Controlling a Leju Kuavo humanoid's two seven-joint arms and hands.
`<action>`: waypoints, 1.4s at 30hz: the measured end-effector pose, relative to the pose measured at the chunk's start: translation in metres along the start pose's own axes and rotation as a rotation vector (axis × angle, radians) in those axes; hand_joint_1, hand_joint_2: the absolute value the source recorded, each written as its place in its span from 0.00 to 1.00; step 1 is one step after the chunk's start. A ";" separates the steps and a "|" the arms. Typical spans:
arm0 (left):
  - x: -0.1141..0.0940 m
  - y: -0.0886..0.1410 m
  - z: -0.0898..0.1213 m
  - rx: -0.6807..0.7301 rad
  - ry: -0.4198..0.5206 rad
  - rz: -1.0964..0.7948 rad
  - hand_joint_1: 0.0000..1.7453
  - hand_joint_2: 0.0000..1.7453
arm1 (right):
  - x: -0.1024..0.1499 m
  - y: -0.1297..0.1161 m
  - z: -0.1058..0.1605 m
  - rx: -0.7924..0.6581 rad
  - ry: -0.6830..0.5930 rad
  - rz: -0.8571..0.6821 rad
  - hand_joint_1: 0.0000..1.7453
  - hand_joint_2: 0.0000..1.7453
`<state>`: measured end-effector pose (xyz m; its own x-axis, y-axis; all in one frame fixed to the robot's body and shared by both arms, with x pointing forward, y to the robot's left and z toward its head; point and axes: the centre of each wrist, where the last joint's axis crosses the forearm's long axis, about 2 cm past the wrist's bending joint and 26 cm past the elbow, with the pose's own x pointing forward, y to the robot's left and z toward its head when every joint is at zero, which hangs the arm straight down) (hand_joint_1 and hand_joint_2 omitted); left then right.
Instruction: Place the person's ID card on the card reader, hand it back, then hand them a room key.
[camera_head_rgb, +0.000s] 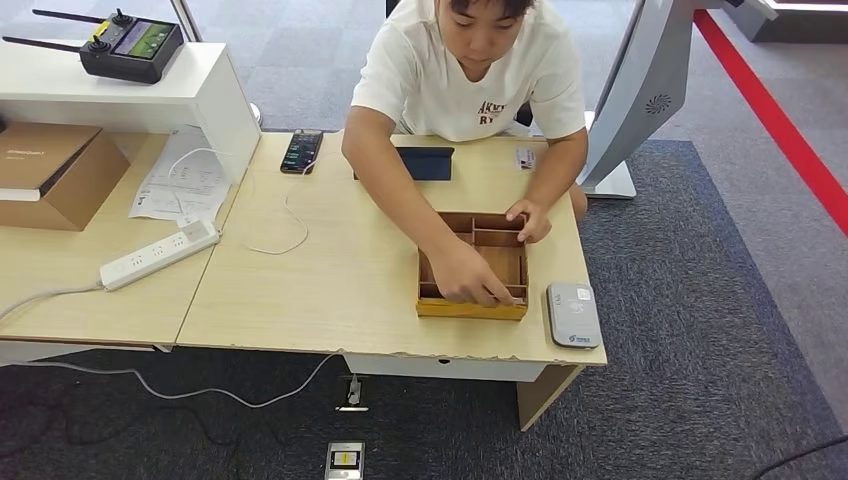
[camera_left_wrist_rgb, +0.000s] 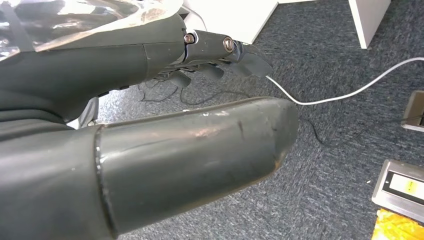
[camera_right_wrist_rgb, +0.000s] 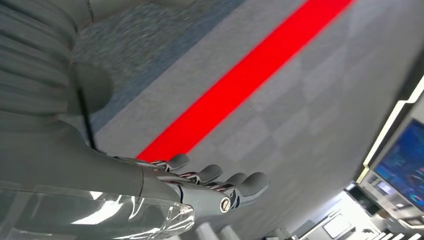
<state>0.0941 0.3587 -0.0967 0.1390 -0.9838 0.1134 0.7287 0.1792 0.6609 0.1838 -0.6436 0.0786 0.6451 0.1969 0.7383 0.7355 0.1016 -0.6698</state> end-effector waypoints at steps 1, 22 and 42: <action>0.000 0.000 0.000 -0.001 -0.001 -0.002 0.00 0.00 | -0.009 0.001 0.006 0.012 0.028 0.031 0.00 1.00; 0.000 0.000 0.000 -0.020 0.019 -0.005 0.00 0.00 | -0.118 0.010 0.106 0.233 0.414 0.350 0.00 1.00; -0.001 0.000 0.000 -0.008 0.005 -0.012 0.00 0.00 | -0.134 0.029 0.148 0.734 0.754 0.509 0.00 1.00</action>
<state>0.0942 0.3594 -0.0966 0.1333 -0.9858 0.1020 0.7359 0.1674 0.6561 0.0884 -0.5227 -0.0513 0.9718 -0.2265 0.0659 0.2195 0.7656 -0.6047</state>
